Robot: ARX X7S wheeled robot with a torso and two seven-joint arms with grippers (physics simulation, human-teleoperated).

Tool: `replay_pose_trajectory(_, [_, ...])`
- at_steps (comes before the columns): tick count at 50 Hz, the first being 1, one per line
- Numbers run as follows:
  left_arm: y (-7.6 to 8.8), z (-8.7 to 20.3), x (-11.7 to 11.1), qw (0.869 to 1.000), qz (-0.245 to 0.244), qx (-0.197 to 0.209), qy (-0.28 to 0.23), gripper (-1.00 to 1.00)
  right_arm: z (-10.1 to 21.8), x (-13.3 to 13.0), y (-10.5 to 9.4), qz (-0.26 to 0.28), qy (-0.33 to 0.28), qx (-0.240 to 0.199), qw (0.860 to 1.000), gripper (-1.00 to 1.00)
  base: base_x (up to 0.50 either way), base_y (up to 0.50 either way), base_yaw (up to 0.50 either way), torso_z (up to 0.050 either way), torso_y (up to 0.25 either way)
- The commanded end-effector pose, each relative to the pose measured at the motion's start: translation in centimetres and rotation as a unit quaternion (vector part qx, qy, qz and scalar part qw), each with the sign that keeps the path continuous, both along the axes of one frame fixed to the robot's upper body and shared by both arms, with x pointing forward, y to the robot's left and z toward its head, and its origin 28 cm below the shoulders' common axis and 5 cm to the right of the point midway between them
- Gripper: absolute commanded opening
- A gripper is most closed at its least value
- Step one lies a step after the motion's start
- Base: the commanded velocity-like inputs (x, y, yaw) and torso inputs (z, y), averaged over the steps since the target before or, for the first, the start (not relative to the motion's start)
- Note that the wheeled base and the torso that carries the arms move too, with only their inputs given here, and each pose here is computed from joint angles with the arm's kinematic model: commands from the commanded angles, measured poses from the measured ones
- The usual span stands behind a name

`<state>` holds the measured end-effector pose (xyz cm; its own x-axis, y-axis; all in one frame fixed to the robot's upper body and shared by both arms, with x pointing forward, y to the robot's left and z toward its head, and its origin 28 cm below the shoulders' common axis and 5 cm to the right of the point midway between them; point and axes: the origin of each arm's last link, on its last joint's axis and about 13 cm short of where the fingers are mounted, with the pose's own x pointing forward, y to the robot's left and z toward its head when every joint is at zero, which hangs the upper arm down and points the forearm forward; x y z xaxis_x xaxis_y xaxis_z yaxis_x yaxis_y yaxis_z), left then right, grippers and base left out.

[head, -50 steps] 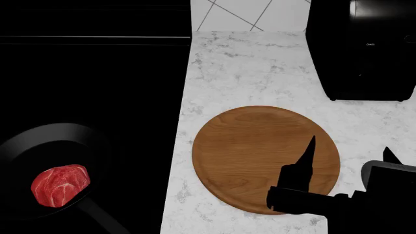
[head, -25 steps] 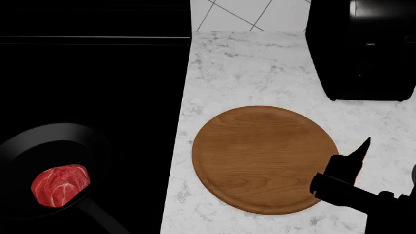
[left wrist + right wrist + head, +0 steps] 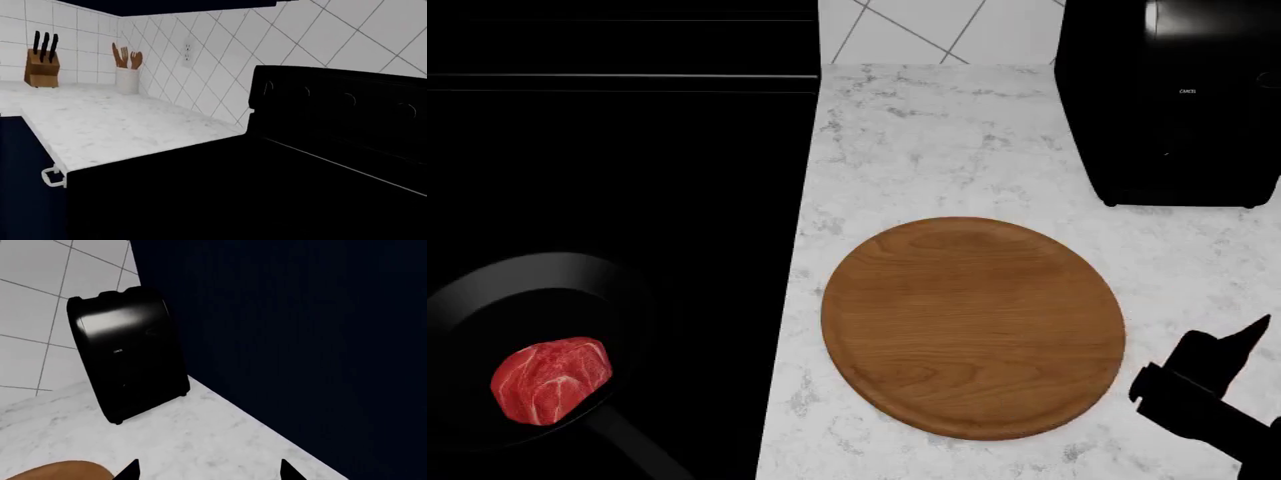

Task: Pick the steak from the plate and place it in the pan.

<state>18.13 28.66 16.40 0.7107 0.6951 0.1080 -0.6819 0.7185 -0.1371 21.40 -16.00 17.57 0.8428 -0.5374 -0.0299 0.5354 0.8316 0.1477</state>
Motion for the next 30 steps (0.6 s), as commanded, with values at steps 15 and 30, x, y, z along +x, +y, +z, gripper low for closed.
replay_pose_trajectory(15, [-1.07, 0.59, 0.16, 0.986, -0.004, 0.162, -0.043, 1.0, 0.66, -0.33, 1.09, 0.063, -0.075, -0.078, 0.992, 1.0, 0.0, 0.0, 0.0, 0.0, 0.0])
replay_pose_trajectory(30, [-0.97, 0.26, -0.14, 0.991, -0.015, 0.131, -0.034, 1.0, 0.38, -0.48, 0.88, 0.043, -0.064, -0.073, 0.994, 1.0, 0.0, 0.0, 0.0, 0.0, 0.0])
